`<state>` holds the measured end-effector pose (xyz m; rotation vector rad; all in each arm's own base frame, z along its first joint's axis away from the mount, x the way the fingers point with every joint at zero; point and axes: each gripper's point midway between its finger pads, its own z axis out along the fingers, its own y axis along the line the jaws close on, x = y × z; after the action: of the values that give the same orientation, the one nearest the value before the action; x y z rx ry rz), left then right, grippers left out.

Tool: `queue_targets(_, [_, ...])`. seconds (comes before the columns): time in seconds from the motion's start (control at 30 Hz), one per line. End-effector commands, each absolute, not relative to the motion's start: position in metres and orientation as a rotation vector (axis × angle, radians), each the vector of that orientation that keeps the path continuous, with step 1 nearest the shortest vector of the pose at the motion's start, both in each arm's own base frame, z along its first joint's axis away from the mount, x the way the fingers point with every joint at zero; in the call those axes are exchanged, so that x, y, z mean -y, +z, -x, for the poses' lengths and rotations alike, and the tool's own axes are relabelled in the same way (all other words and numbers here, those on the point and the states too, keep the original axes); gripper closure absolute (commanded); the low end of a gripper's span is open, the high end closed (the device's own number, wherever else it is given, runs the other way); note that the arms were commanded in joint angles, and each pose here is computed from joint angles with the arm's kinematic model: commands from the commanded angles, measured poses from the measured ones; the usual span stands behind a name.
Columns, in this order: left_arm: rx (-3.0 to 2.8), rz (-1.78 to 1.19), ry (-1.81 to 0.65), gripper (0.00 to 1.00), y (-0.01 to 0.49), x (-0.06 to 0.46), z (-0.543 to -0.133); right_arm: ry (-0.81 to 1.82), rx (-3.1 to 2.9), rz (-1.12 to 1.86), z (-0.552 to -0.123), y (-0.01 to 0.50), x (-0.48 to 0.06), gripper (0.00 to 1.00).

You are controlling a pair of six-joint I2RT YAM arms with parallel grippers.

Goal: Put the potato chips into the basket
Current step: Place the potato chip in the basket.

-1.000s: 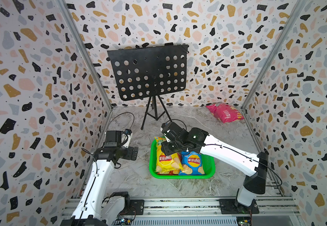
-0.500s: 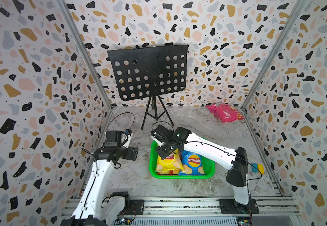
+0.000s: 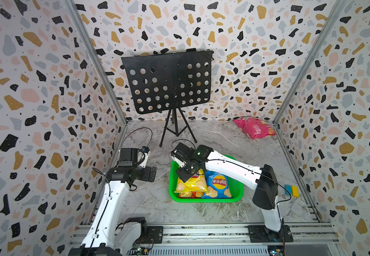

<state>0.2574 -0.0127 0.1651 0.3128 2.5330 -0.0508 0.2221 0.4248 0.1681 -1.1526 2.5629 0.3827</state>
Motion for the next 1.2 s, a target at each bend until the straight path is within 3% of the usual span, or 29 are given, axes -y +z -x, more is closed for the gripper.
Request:
queue_targets(0.0, [-2.531, -0.323, -0.055, 0.0, 0.162, 0.013, -0.258, 0.482, -2.462, 1.138, -0.215, 0.234, -0.416, 0.37])
queue_targets(0.23, [-2.529, -0.325, -0.055, 0.0, 0.163, 0.013, -0.258, 0.315, -2.511, 1.014, -0.259, 0.23, -0.37, 0.38])
queue_targets(0.57, [-2.533, -0.326, -0.054, 0.0, 0.162, 0.013, -0.258, 0.246, -2.58, 1.104, -0.266, 0.17, -0.379, 0.47])
queue_targets(0.8, [-2.534, -0.325, -0.053, 0.0, 0.162, 0.013, -0.258, 0.188, -2.642, 1.094, -0.265, 0.138, -0.375, 0.45])
queue_targets(1.17, [-2.534, -0.327, -0.054, 0.0, 0.162, 0.013, -0.258, 0.323, -2.528, 1.035, -0.264, 0.214, -0.374, 0.36])
